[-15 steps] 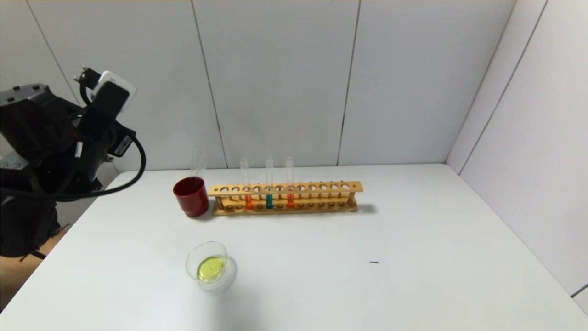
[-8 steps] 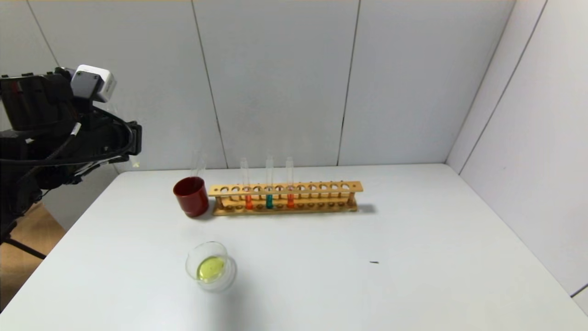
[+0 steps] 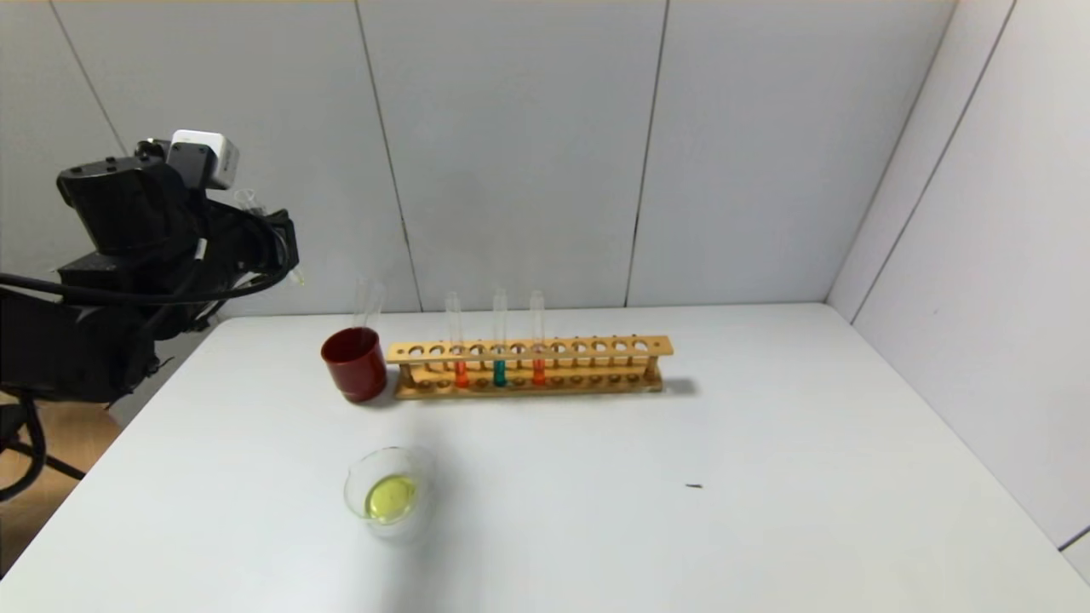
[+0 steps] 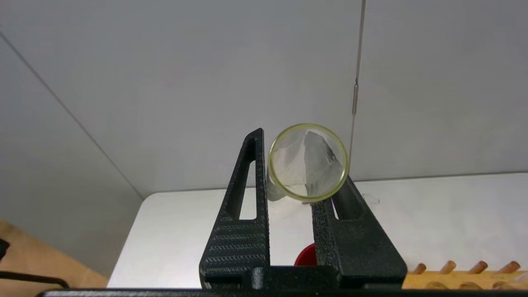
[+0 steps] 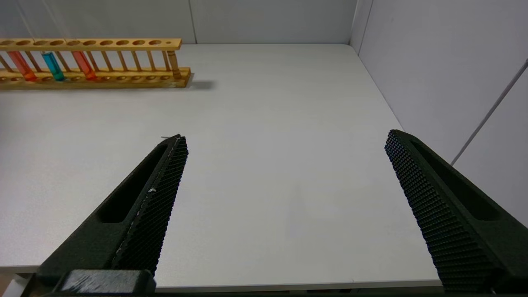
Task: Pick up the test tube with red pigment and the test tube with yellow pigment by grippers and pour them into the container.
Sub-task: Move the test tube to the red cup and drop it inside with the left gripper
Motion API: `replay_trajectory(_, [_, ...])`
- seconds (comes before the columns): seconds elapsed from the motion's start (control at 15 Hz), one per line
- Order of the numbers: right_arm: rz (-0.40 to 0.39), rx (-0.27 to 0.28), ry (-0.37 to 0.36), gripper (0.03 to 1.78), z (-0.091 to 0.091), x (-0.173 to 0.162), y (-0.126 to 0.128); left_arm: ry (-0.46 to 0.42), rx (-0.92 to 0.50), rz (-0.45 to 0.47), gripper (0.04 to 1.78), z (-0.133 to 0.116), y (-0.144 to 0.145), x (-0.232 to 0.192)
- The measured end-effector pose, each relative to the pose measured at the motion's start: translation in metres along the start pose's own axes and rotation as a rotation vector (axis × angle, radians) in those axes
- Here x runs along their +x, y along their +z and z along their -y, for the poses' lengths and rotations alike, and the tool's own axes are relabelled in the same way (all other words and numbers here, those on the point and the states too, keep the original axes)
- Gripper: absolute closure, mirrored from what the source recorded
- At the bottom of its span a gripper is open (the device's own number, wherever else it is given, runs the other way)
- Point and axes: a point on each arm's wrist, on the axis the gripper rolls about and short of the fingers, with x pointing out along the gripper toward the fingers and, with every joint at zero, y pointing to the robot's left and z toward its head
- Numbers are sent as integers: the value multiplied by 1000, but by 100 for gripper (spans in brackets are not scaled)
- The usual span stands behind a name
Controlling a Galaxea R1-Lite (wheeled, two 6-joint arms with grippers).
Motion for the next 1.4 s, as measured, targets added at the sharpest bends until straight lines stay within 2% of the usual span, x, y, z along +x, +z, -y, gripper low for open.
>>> replay_trajectory(0.87, [0,0,0,6,0,0,0,-46,-103,-160,149,22,-58,24])
replay_trajectory(1.4, [0,0,0,6,0,0,0,-60,-98,-200,149,33,-84,31])
